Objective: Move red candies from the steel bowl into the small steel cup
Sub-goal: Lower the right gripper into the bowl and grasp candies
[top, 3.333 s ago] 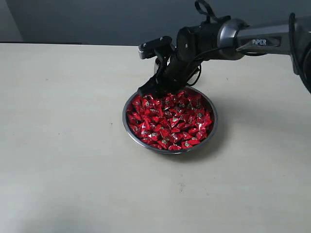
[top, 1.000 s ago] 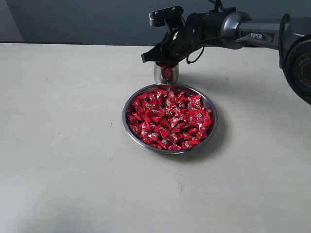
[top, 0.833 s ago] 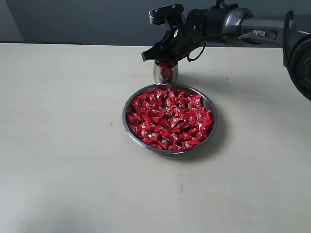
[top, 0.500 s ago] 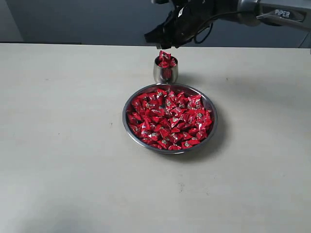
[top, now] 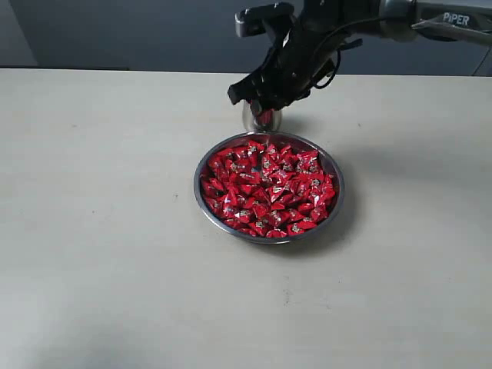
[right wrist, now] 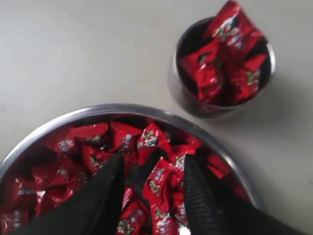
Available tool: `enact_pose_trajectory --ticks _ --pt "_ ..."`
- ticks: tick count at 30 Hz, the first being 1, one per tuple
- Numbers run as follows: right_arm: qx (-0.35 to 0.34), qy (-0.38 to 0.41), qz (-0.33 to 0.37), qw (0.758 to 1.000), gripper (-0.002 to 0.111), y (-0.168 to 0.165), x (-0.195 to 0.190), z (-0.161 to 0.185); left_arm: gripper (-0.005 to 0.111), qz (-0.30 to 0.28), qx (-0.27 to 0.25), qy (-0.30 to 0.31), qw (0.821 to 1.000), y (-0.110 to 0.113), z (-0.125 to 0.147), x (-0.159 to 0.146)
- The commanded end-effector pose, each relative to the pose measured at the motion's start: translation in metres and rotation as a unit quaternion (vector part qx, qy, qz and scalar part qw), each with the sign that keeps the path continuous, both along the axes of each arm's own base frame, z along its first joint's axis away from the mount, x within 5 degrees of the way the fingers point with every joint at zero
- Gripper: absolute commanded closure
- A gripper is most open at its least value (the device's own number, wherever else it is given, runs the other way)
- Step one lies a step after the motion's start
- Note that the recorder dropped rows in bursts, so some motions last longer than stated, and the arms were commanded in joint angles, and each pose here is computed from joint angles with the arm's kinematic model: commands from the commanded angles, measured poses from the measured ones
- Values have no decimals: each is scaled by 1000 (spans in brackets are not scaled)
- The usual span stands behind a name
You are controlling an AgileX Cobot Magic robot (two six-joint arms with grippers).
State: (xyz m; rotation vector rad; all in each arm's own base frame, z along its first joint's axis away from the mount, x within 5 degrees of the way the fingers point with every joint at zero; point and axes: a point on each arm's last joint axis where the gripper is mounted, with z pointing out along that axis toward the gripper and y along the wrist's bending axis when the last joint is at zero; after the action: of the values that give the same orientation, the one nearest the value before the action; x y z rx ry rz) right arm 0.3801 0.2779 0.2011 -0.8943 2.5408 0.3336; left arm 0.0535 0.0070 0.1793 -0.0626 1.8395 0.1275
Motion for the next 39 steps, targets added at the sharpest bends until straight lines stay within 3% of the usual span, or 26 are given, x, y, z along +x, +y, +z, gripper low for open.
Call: enact_pose_trajectory --ticks 1,21,23,25,26,29,39 --pt "-12 1 14 1000 69 2 -10 -9 106 -4 1 -9 1000 0 4 0" --pt "-59 20 8 998 69 0 -5 -84 106 -4 1 -9 1000 0 4 0" --pt "-63 26 9 998 79 -1 -6 -86 106 -4 1 -9 1000 0 4 0" --pt "-65 30 9 997 103 -1 -7 -86 106 -4 1 -9 1000 0 4 0" --pt "-66 31 9 997 108 -1 -7 -86 106 -4 1 -9 1000 0 4 0" --pt "-67 31 10 997 108 -2 -8 -82 106 -4 1 -9 1000 0 4 0" --pt "-33 -16 8 999 108 -4 -11 -23 106 -4 1 -9 1000 0 4 0"
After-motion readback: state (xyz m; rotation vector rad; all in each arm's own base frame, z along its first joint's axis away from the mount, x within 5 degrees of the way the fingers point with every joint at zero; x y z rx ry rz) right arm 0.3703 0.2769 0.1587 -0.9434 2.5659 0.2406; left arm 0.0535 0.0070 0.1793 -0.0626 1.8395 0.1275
